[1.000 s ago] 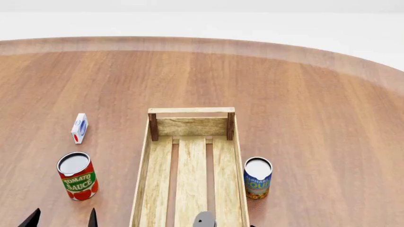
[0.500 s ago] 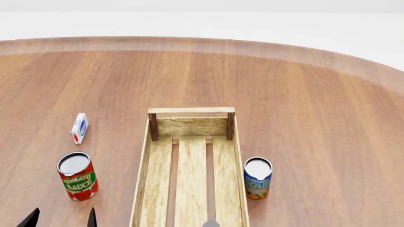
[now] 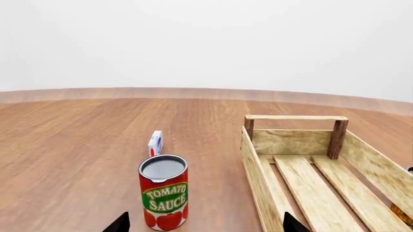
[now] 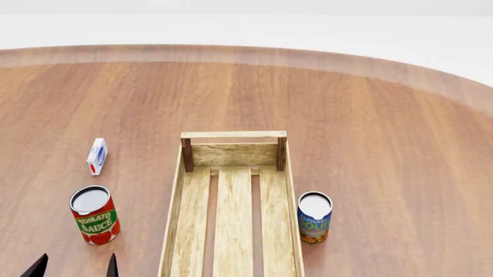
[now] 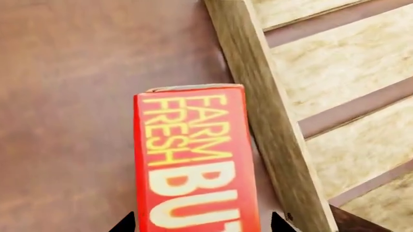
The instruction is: Pick up the butter and put it in the tray.
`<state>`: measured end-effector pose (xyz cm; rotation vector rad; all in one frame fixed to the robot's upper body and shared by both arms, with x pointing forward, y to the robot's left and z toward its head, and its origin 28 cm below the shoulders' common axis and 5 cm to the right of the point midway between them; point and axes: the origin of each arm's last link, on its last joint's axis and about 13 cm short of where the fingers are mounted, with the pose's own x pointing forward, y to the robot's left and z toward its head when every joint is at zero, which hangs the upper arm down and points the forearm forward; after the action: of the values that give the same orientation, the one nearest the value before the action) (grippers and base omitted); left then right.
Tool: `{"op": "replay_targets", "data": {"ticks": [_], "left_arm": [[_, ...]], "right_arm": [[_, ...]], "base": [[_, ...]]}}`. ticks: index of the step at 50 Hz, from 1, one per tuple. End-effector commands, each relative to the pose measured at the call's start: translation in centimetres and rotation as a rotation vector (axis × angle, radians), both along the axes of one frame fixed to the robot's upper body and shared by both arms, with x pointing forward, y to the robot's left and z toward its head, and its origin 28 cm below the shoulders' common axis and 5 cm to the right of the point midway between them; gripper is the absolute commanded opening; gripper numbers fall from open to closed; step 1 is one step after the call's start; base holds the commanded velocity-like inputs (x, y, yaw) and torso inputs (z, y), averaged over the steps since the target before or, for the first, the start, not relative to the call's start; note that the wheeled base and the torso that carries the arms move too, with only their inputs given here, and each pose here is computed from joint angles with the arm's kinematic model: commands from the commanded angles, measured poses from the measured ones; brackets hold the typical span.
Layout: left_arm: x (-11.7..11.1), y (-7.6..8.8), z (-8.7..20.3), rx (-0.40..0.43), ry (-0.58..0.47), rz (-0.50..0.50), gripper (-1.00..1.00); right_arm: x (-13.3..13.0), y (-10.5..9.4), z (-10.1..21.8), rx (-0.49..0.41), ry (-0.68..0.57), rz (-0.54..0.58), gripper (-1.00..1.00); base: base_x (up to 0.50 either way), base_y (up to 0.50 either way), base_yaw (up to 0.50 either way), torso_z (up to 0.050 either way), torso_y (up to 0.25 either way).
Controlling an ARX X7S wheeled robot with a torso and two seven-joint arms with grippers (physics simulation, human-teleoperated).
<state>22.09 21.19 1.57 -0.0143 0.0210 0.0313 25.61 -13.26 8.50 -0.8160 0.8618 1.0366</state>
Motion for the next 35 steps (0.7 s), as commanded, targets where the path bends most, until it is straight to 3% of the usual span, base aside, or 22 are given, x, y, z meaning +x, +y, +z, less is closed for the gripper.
{"op": "replay_targets", "data": {"ticks": [1, 6, 7, 25, 35], "left_arm": [[-0.1, 0.0, 0.1, 0.002, 0.0, -0.003, 1.0], [-0.1, 0.0, 0.1, 0.004, 0.002, -0.004, 1.0], [-0.1, 0.0, 0.1, 0.004, 0.002, -0.004, 1.0], [-0.1, -0.1, 0.1, 0.006, 0.004, -0.008, 1.0], [0.0, 0.0, 0.0, 0.005, 0.009, -0.002, 1.0]], "right_arm": [[0.3, -0.2, -2.0, -0.005, 0.046, -0.005, 1.0], [0.4, -0.2, -2.3, -0.002, 0.05, -0.007, 1.0], [0.4, -0.2, -2.2, 0.001, 0.037, -0.007, -1.0], [0.1, 0.1, -1.6, 0.019, 0.012, -0.014, -1.0], [-1.0, 0.2, 0.7, 0.014, 0.022, -0.008, -1.0]], "base": [[0.0, 0.0, 0.0, 0.0, 0.0], [0.0, 0.0, 0.0, 0.0, 0.0], [0.0, 0.0, 0.0, 0.0, 0.0], [0.0, 0.0, 0.0, -0.001, 0.0], [0.0, 0.0, 0.0, 0.0, 0.0]]}}
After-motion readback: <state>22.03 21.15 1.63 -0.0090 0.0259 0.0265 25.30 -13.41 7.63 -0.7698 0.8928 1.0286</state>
